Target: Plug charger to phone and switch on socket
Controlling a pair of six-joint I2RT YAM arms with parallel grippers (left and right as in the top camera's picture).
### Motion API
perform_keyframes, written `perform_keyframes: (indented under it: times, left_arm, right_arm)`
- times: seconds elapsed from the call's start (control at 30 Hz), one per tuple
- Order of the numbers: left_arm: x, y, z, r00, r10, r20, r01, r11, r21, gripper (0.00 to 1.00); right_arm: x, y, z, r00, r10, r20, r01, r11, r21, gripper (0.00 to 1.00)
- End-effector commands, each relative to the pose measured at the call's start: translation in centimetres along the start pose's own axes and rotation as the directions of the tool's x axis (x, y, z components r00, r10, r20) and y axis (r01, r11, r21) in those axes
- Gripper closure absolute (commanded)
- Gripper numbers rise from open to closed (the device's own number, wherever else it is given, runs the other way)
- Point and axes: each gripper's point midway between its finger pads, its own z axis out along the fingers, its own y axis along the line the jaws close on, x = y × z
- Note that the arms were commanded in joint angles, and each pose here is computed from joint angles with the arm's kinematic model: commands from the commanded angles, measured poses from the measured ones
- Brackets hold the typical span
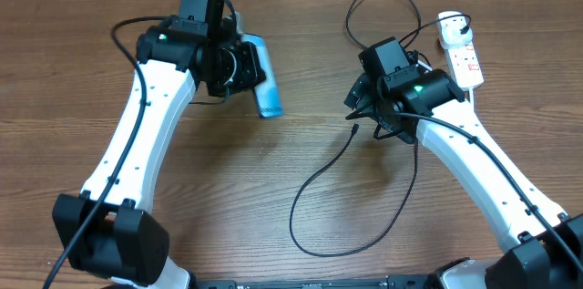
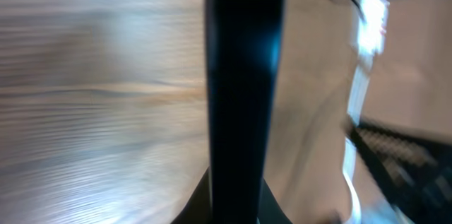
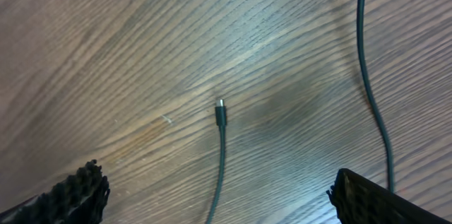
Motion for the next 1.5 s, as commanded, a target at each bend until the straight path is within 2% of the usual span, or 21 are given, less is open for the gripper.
perform_keyframes:
  times: [0.0,0.07,0.2,0.33,0.4,0.47,0.53,0.73,0.9,1.03,1.3,1.47]
  left_arm:
    - [2.1,-4.8,-1.1,0.963,0.262,-0.058,-0.23,0.918,0.323,0.96]
    - [2.0,-4.0,-1.3,0.959,0.279,-0.054,-0.25,0.918,0.309,0.96]
    - [1.4,-1.8,-2.4,0.974,0.218,-0.061,-0.191,0.937,0.292,0.96]
    - [0.7,-1.2,-4.1,0.986,0.156,-0.056,-0.122,0.914,0.388,0.96]
    - [0.7,-0.8,-4.3,0.989,0.126,-0.075,-0.085,0.91,0.406,0.96]
    - [1.3,1.2,-2.7,0.986,0.074,-0.149,-0.02,0.94,0.339,0.96]
    - [1.8,1.6,-1.9,0.98,0.071,-0.186,-0.004,0.942,0.337,0.96]
    - [2.6,2.2,0.0,0.964,0.144,-0.225,-0.065,0.943,0.325,0.96]
    - [2.3,4.9,1.0,0.961,0.162,-0.225,-0.131,0.98,0.147,0.96]
    - [2.4,5.2,1.8,0.954,0.198,-0.227,-0.182,0.979,0.09,0.96]
    - [3.8,3.0,3.5,0.92,0.295,-0.258,-0.285,0.956,0.076,0.96]
    - [3.3,3.2,3.6,0.925,0.293,-0.24,-0.287,0.956,0.061,0.96]
  right_arm:
    - [-0.8,-0.8,0.4,0.999,-0.046,0.027,0.045,0.998,0.034,0.0]
    - [-1.4,-1.5,0.7,0.998,-0.033,0.045,0.03,0.998,0.056,0.0]
    - [-1.2,-2.7,2.6,0.999,-0.039,0.005,0.038,0.998,0.05,0.0]
    - [0.0,-1.9,3.7,0.997,-0.036,-0.071,0.033,0.999,-0.035,0.0]
    - [0.4,-1.1,4.1,0.994,-0.066,-0.086,0.058,0.995,-0.086,0.0]
    - [0.4,-0.8,4.6,0.995,-0.063,-0.074,0.055,0.993,-0.105,0.0]
    - [0.5,-0.9,4.9,0.996,-0.059,-0.073,0.051,0.993,-0.106,0.0]
    - [1.2,-1.4,5.9,0.995,-0.06,-0.08,0.052,0.994,-0.099,0.01]
    - [2.4,-2.4,7.2,0.993,-0.059,-0.099,0.05,0.995,-0.085,0.0]
    - [3.2,-2.0,7.8,0.99,-0.061,-0.124,0.046,0.991,-0.127,0.0]
    - [4.1,-1.8,8.6,0.988,-0.064,-0.14,0.041,0.986,-0.164,0.01]
    - [4.2,-1.8,8.6,0.987,-0.065,-0.144,0.041,0.986,-0.161,0.08]
